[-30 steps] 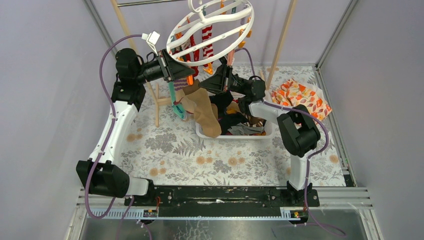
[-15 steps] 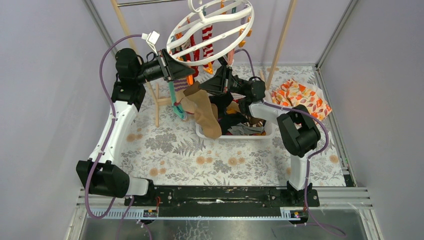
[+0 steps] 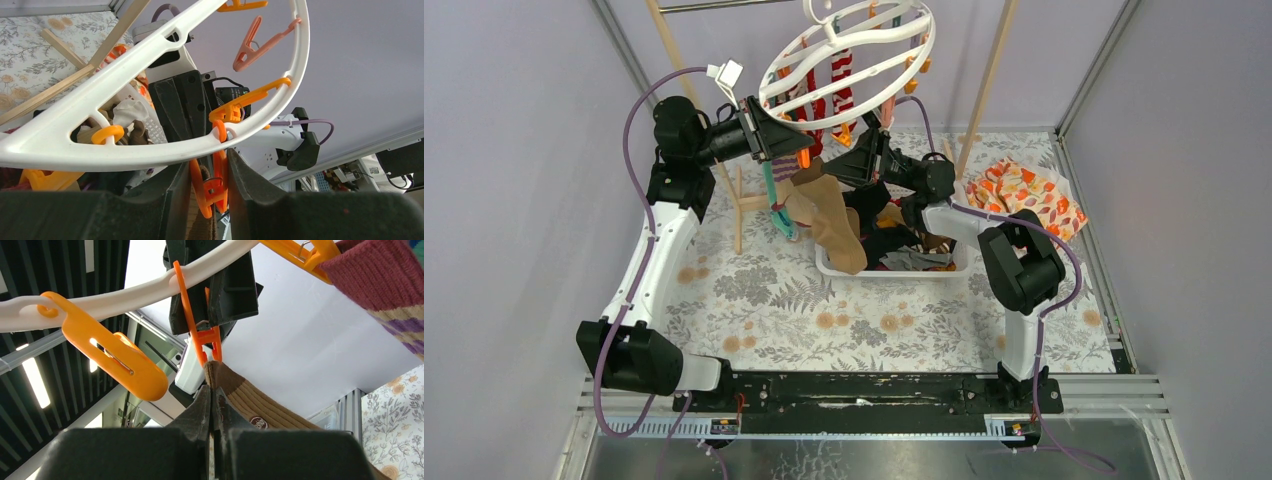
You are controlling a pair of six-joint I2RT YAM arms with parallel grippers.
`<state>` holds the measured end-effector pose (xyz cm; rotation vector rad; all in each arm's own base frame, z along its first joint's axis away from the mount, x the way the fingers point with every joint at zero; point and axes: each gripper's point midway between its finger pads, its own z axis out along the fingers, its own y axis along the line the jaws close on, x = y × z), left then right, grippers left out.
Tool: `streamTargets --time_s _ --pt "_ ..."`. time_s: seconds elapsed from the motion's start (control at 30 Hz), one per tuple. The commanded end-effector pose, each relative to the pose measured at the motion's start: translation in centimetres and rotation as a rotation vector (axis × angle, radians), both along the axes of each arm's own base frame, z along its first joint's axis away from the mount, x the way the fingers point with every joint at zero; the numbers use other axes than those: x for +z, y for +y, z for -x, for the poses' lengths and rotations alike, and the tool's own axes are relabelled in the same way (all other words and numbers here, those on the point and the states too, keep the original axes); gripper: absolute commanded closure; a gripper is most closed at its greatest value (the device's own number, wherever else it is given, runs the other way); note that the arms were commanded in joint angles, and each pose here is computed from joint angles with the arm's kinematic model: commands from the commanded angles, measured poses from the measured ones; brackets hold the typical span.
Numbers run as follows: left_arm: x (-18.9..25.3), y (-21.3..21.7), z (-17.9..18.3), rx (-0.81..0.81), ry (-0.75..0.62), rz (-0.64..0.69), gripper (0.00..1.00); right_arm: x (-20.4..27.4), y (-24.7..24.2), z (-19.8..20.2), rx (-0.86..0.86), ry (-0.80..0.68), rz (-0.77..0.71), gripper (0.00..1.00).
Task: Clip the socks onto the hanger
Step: Clamp the sock onto the hanger.
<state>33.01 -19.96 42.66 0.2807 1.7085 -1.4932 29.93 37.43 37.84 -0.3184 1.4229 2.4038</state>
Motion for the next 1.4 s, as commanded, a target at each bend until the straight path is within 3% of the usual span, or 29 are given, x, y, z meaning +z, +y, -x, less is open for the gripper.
streamTargets --time_s 0.0,1.2,1.37 --pt "1.7 -0.2 2.1 -0.075 -0.115 0.001 1.00 4.0 -1.1 1.8 -0.013 -0.147 -0.134 1.00" --pt "1.8 -0.3 2.6 -0.088 -0.130 0.012 1.00 5.4 -0.6 0.1 -0.119 -0.099 -0.214 1.00" --pt "1.7 -0.3 2.3 -0.081 -0.113 0.018 0.77 5.4 -0.3 0.5 -0.103 -0.103 -0.209 1.00"
